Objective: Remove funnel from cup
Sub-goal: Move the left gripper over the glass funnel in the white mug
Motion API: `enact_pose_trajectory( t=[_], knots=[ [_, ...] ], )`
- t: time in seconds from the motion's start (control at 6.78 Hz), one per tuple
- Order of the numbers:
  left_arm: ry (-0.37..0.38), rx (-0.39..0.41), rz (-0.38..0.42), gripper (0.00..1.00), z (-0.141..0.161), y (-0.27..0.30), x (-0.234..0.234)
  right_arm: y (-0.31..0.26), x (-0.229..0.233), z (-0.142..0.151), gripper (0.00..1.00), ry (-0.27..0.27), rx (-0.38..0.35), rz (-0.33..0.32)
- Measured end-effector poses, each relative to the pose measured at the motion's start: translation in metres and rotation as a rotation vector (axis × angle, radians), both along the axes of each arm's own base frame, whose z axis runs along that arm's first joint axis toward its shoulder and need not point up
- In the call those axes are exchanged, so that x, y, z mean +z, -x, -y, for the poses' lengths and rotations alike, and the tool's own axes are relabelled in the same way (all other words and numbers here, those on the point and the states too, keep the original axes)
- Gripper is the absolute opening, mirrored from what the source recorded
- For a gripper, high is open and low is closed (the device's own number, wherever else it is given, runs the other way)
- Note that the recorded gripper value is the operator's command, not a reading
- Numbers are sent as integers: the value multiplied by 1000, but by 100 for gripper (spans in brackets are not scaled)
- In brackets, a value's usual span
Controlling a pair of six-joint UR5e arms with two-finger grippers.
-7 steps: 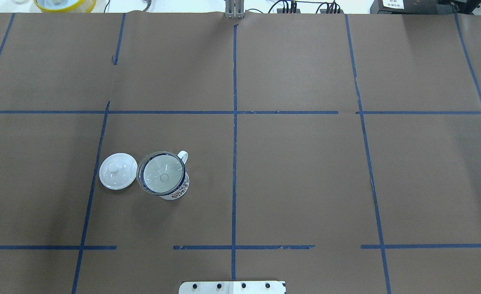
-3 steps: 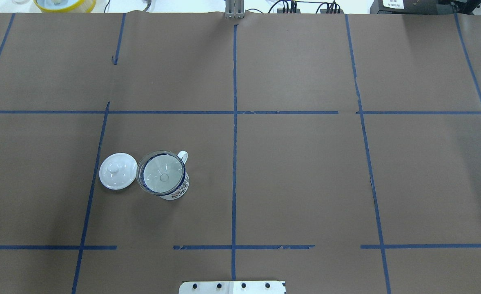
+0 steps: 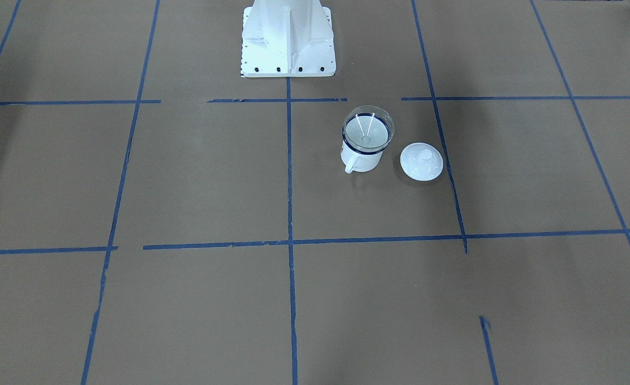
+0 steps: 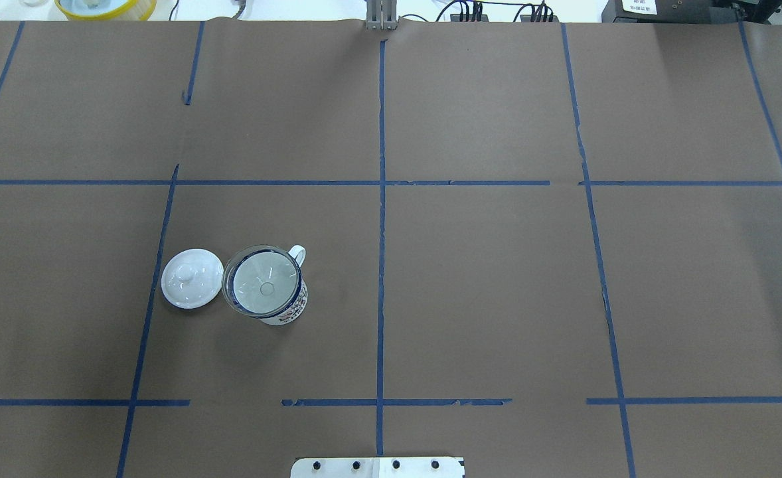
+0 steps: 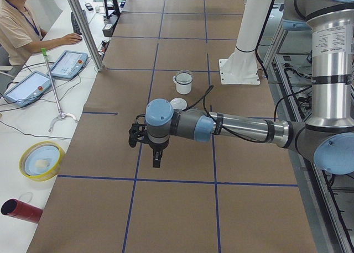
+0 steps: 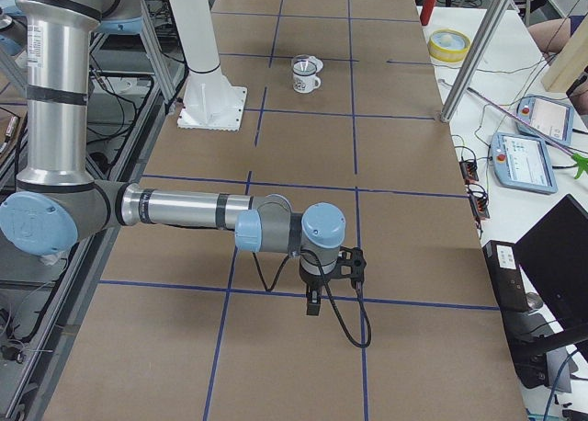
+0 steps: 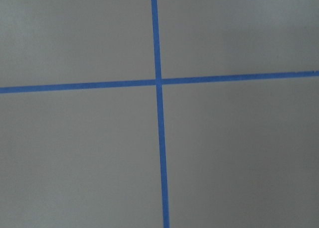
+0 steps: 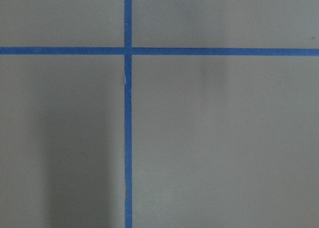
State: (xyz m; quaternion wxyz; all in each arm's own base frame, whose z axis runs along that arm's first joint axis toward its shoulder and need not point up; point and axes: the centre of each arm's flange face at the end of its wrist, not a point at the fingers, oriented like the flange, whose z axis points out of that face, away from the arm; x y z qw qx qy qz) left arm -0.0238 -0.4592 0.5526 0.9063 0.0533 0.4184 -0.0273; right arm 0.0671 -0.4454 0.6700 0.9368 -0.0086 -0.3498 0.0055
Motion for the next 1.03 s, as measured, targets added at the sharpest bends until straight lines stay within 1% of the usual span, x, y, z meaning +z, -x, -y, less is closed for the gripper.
enact_pose_trajectory(
  t=[0.29,0.44,0.59,0.74,0.88,1.03],
  knots=[
    [80,-46,-75,100,11,-96,-105,0,0,0,100,0,0,0],
    [135,-64,-112,99,18,-156,-159,0,0,0,100,0,0,0],
    [215,-93,-134,99,14,-222,-210,0,0,0,100,0,0,0],
    [292,-117,-127,99,0,-284,-253,0,0,0,100,0,0,0],
    [338,-128,-87,99,-15,-340,-295,0,0,0,100,0,0,0],
    [352,-124,-46,99,-31,-384,-332,0,0,0,100,0,0,0]
  ],
)
